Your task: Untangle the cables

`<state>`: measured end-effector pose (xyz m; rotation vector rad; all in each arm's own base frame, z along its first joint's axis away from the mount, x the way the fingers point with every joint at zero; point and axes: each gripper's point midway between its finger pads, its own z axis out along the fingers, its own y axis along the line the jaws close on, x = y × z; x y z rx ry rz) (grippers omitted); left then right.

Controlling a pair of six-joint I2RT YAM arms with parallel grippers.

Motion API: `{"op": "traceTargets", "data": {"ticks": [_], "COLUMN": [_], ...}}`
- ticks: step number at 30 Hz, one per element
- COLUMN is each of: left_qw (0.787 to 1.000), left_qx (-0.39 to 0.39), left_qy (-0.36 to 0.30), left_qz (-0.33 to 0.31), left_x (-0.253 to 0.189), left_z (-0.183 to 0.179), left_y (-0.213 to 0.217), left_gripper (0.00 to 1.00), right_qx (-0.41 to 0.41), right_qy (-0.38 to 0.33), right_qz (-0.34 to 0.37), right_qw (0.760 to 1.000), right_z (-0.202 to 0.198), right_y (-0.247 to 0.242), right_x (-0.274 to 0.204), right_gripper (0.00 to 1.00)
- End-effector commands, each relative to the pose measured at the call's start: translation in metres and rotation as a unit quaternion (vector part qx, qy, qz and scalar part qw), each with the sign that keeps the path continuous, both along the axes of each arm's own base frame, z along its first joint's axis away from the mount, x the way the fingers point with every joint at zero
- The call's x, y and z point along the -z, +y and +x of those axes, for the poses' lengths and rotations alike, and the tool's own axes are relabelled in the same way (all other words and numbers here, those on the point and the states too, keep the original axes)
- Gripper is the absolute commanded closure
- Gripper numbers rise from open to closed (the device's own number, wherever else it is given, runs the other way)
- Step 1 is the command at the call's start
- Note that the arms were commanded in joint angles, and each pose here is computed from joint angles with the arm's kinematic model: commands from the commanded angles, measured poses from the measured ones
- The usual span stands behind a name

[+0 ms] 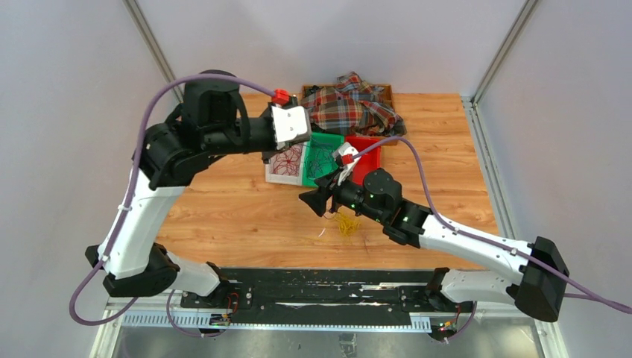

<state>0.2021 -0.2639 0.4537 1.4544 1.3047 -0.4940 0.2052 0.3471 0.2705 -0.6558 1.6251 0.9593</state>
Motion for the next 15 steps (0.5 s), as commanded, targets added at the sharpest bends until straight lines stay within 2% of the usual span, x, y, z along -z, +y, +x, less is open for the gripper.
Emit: {"op": "traceTargets", "data": {"ticks": [1,8,15], "left_qw": [0.998,0.98,0.936], "left_qx": [0.005,-0.021,-0.063], "left_qy": [-0.041,-0.134,-0.24], "left_qz": [-0.047,-0.142,-0.252], "left_x": [-0.046,-0.123,-0.203], "left_z": [-0.004,-0.006,-0.014], "left_y": [-0.001,0.013,0.042], "left_gripper": [0.99,0.99,0.99], "right_qx": [0.006,-0.009,-0.01], "right_qy": [-0.011,0.042,0.086], "right_qz": [0.024,0.031,0.025], "right_qw": [1.0,0.999,0.996], "right_z": [0.01,0.007,0.009], "right_y": [0.008,0.022,0.034], "right_x": [-0.014,0.019,0.06], "right_gripper": [0.39,0.48,0.5]}}
